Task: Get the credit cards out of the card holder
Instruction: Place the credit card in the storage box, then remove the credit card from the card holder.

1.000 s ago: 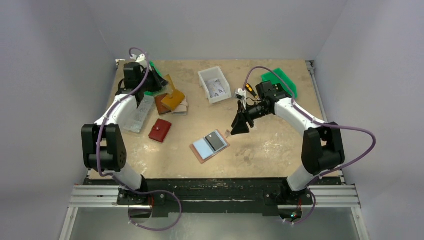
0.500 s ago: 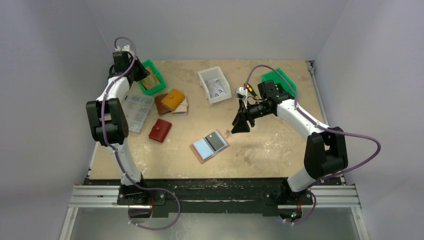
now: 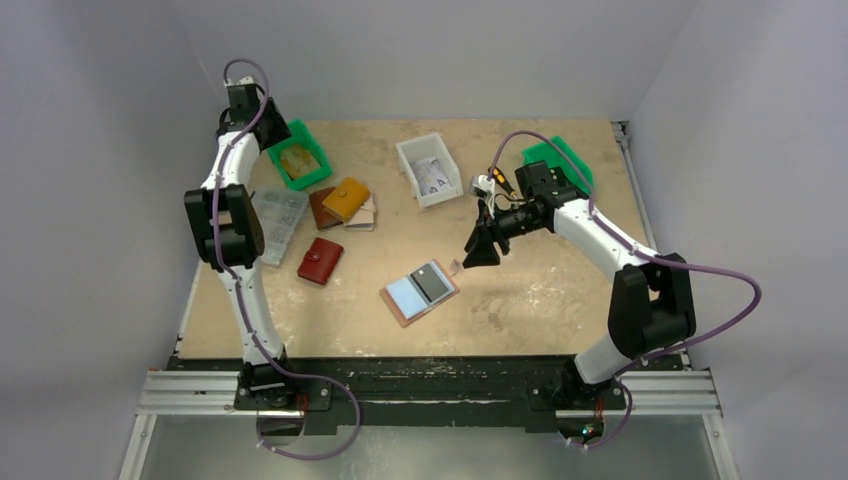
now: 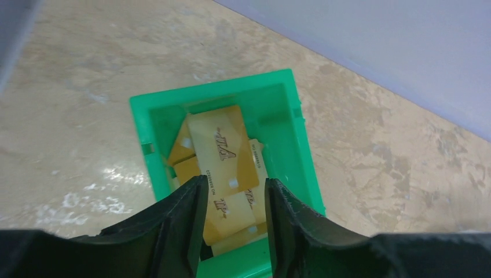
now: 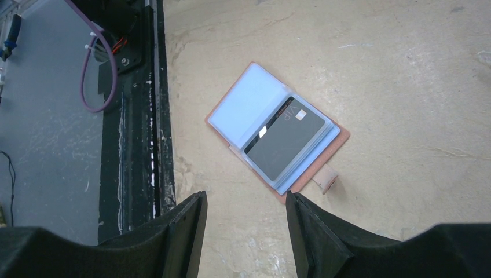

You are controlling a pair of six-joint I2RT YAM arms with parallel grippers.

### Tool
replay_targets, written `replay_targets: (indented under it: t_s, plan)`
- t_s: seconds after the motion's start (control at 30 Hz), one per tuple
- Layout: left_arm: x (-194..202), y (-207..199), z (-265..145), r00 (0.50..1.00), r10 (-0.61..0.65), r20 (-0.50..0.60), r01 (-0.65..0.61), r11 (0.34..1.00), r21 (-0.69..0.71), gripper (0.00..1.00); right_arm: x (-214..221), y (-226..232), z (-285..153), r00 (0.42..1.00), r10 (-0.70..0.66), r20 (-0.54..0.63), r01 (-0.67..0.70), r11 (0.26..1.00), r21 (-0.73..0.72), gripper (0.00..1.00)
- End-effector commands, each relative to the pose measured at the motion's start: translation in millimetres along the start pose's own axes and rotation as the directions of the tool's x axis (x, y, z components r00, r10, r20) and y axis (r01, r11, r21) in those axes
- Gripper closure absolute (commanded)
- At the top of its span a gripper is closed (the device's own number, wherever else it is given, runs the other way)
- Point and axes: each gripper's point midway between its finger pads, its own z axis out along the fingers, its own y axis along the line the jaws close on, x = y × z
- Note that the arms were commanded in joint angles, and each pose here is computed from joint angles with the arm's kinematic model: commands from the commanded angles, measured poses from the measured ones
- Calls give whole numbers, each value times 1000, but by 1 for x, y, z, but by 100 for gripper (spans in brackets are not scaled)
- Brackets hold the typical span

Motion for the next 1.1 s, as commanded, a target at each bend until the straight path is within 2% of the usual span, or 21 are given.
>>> replay_targets:
  t_s: [0.0,0.1,0.17,0.23,0.33,0.4,0.47,0.53,0.63,0.83,0.9,1.07]
  plan:
    - [-92,-3,-73,971,24,238,-7,998,-70,54,-7,0,-5,999,-36,16,36,999,24,40]
    - [-110,-4,-109,950,-25,312,36,999,-31,47,-7,-1,-7,999,-48,13,47,998,33,40]
    - [-101,-7,-127,948,-105,300,87,994,70,41,-8,1,-8,998,-65,11,65,997,35,40]
    - [-93,-2,-146,932,-214,293,173,972,157,27,-9,2,-10,996,-91,9,91,995,41,40]
    - [-62,13,-169,887,-407,217,324,886,332,2,-11,5,-15,990,-139,10,138,989,59,40]
    - [-34,22,-180,859,-495,130,399,807,435,0,-12,7,-18,985,-171,12,169,983,76,39]
    - [-2,29,-185,847,-531,29,456,754,473,0,-14,7,-21,978,-206,15,203,974,101,39]
    - [21,28,-194,868,-497,-5,441,765,469,1,-14,7,-24,973,-232,12,228,966,122,39]
    - [40,20,-213,907,-422,13,369,807,461,2,-14,6,-30,964,-266,7,261,951,168,38]
    - [77,-31,-258,982,-185,34,149,874,462,2,-16,10,-43,929,-371,6,357,897,261,30]
    - [92,-50,-274,991,-128,48,89,866,492,2,-18,15,-48,914,-406,11,387,878,280,27]
    - [118,-78,-311,980,-153,131,43,793,608,0,-24,20,-57,894,-447,22,418,851,317,19]
